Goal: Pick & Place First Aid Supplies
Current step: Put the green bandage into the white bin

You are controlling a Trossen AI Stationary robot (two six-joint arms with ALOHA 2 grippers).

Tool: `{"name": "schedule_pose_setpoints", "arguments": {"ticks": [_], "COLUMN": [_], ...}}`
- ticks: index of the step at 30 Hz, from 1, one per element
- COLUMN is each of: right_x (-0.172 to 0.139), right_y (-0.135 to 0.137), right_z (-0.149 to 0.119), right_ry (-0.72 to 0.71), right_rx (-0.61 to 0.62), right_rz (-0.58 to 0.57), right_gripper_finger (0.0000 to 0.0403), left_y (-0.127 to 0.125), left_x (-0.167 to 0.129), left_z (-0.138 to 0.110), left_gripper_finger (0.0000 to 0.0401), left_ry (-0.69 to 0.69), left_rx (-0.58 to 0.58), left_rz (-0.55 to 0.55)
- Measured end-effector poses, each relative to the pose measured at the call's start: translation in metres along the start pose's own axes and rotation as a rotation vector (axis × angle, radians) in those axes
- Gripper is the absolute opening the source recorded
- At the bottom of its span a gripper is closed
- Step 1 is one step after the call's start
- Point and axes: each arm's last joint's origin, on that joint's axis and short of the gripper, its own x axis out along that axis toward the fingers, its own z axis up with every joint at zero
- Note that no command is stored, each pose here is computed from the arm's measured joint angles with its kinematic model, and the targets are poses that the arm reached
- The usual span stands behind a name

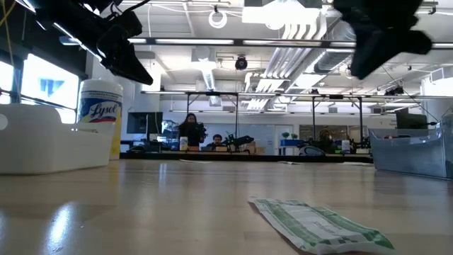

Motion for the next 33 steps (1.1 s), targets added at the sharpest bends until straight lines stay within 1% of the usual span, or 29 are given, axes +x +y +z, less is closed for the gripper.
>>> {"name": "schedule_pose_setpoints", "arguments": {"ticks": [5, 10, 12, 17, 20, 23, 25, 28, 33], "right_x": [0.042, 0.090, 0.110, 0.162, 0.194, 0.220, 0.230, 0.236, 0.236], "right_y": [0.011, 0.006, 0.000, -0.020, -0.035, -0.053, -0.064, -0.074, -0.076], "right_z": [0.023, 0.060, 0.076, 0.109, 0.121, 0.127, 0.129, 0.132, 0.133], "right_ry": [-0.062, -0.072, -0.067, -0.095, -0.100, -0.080, -0.063, -0.054, -0.048], "right_rx": [-0.062, -0.138, -0.155, -0.116, -0.092, -0.050, -0.013, 0.010, -0.005], "right_rz": [-0.018, -0.065, -0.079, -0.137, -0.186, -0.240, -0.275, -0.305, -0.301], "right_gripper_finger": [0.0074, 0.0074, 0.0074, 0.0074, 0.0074, 0.0074, 0.0074, 0.0074, 0.0074], "left_y": [-0.002, -0.003, -0.003, -0.003, -0.003, -0.003, -0.003, -0.003, -0.003], "left_x": [0.000, 0.000, 0.000, 0.000, 0.000, 0.000, 0.000, 0.000, 0.000], "left_z": [0.001, 0.001, 0.001, 0.001, 0.001, 0.001, 0.000, 0.000, 0.001], "left_gripper_finger": [0.0117, 0.0117, 0.0117, 0.0117, 0.0117, 0.0117, 0.0117, 0.0117, 0.0117], "left_ry": [-0.009, -0.009, -0.008, -0.007, -0.006, -0.005, -0.005, -0.005, -0.012], "left_rx": [-0.002, -0.002, -0.002, -0.001, -0.001, -0.001, 0.001, 0.008, 0.033], "left_rz": [-0.076, -0.089, -0.095, -0.097, -0.097, -0.097, -0.097, -0.096, -0.093]}}
